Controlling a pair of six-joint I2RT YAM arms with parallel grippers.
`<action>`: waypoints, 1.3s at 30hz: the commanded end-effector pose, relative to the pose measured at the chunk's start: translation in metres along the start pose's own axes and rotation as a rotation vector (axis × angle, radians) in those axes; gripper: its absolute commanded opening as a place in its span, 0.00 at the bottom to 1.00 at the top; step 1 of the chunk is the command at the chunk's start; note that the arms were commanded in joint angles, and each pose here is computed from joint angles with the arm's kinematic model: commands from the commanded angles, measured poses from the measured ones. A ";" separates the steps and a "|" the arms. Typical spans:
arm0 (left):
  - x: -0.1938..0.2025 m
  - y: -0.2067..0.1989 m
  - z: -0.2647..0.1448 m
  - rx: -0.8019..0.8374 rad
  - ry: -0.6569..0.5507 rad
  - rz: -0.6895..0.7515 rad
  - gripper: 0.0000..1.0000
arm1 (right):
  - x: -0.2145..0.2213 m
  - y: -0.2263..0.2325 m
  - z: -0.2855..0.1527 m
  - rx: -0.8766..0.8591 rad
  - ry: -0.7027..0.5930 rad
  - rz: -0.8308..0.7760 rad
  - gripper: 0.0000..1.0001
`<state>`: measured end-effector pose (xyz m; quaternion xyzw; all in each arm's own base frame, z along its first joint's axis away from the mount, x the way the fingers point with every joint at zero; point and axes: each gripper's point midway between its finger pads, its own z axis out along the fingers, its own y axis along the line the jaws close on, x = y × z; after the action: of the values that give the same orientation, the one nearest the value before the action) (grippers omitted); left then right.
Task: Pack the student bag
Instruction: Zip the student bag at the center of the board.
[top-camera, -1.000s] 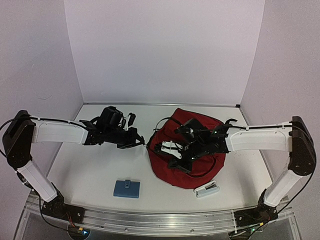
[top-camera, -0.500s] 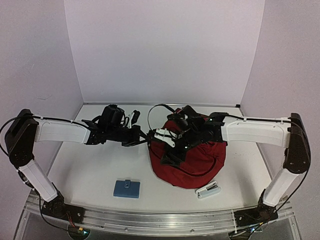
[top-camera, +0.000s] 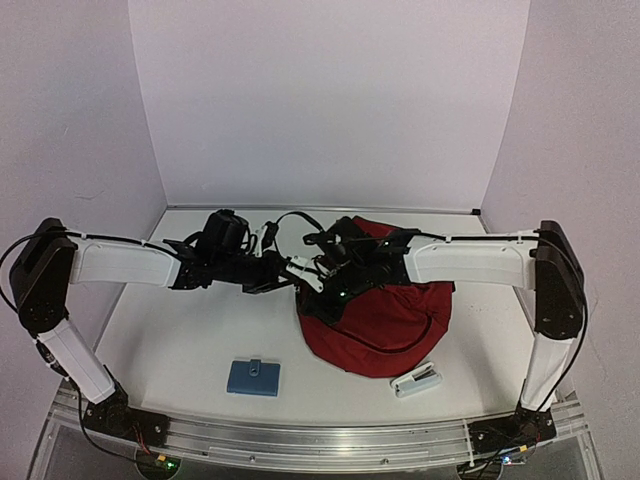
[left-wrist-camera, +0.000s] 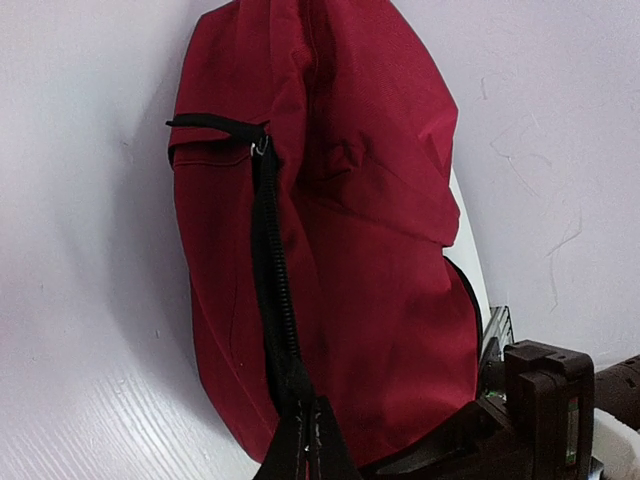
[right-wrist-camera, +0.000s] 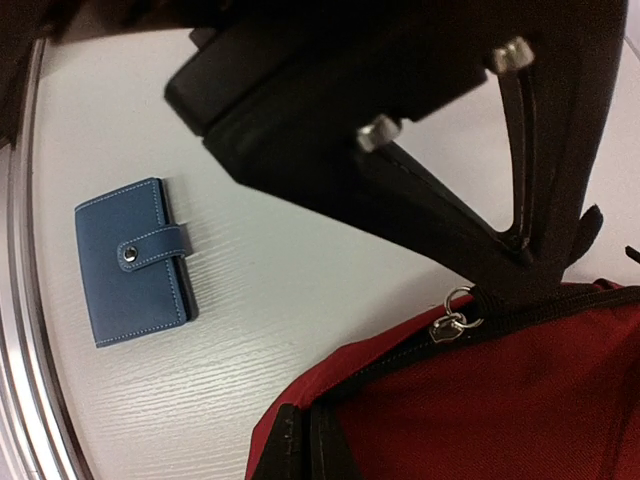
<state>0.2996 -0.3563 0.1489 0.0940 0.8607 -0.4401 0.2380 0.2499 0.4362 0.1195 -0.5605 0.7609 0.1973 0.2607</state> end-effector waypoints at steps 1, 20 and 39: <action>-0.032 -0.023 0.004 0.050 -0.082 0.072 0.00 | 0.010 0.009 -0.013 -0.002 0.009 -0.026 0.00; -0.088 -0.002 0.052 0.037 -0.086 0.087 0.00 | 0.071 0.052 -0.041 -0.142 0.057 -0.139 0.00; -0.180 0.085 0.020 -0.122 -0.181 -0.044 0.00 | -0.021 -0.031 -0.109 -0.029 -0.151 0.077 0.60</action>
<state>0.4312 -0.3695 0.1367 0.0750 0.8665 -0.4313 0.2400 0.2268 0.4025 0.1700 -0.5845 0.7258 0.2308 0.2800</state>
